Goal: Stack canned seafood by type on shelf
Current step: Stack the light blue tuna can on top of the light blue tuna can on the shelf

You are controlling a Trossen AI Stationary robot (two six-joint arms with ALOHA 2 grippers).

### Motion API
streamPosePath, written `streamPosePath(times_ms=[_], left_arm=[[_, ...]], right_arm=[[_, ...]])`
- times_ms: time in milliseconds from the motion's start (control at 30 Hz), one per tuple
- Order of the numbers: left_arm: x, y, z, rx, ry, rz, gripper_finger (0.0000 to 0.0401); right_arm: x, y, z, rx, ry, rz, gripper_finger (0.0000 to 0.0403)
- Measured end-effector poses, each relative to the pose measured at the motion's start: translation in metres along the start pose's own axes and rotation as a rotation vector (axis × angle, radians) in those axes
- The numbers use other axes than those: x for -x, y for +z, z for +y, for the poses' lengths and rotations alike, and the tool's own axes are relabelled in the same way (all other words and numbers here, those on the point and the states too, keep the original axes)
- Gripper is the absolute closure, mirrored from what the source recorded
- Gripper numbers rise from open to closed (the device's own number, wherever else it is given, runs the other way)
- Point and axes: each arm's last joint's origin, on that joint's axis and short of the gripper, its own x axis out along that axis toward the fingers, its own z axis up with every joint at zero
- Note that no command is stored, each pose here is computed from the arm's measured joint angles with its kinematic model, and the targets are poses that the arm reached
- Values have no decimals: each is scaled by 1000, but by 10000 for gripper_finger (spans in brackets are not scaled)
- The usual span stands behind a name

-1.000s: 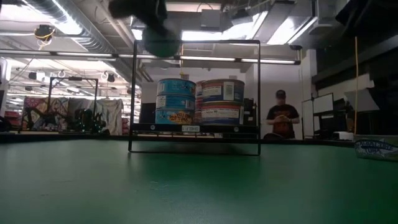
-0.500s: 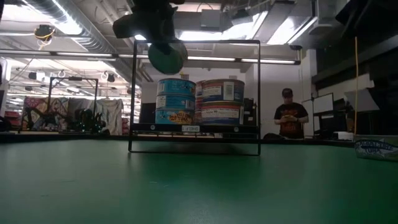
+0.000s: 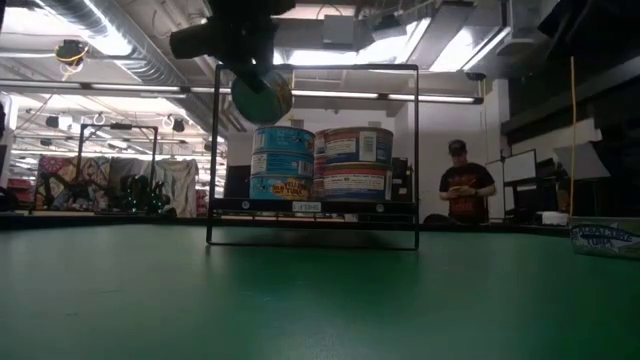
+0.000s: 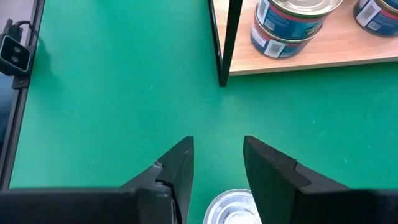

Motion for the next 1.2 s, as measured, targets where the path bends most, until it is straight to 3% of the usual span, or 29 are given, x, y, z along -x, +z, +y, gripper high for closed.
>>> streamPosePath(times_ms=[233,433,533,800,967,1200], left_arm=[[-11,-18,20,45,-20,26,260],[-14,-36,36,16,-24,39,259],[-11,-48,45,61,-82,-35,261],[1,-88,77,342,-153,-343,260],[-10,-88,66,361,-187,-561,261],[-27,-66,27,252,-136,-640,261]], right_arm=[[0,0,0,-1,-1,-1,262],[0,2,-1,-5,-46,-44,262],[0,4,-1,-12,-67,-74,262],[0,4,-1,-15,-72,-85,262],[0,4,-1,-15,-77,-88,262],[0,5,-1,-17,-100,-107,262]])
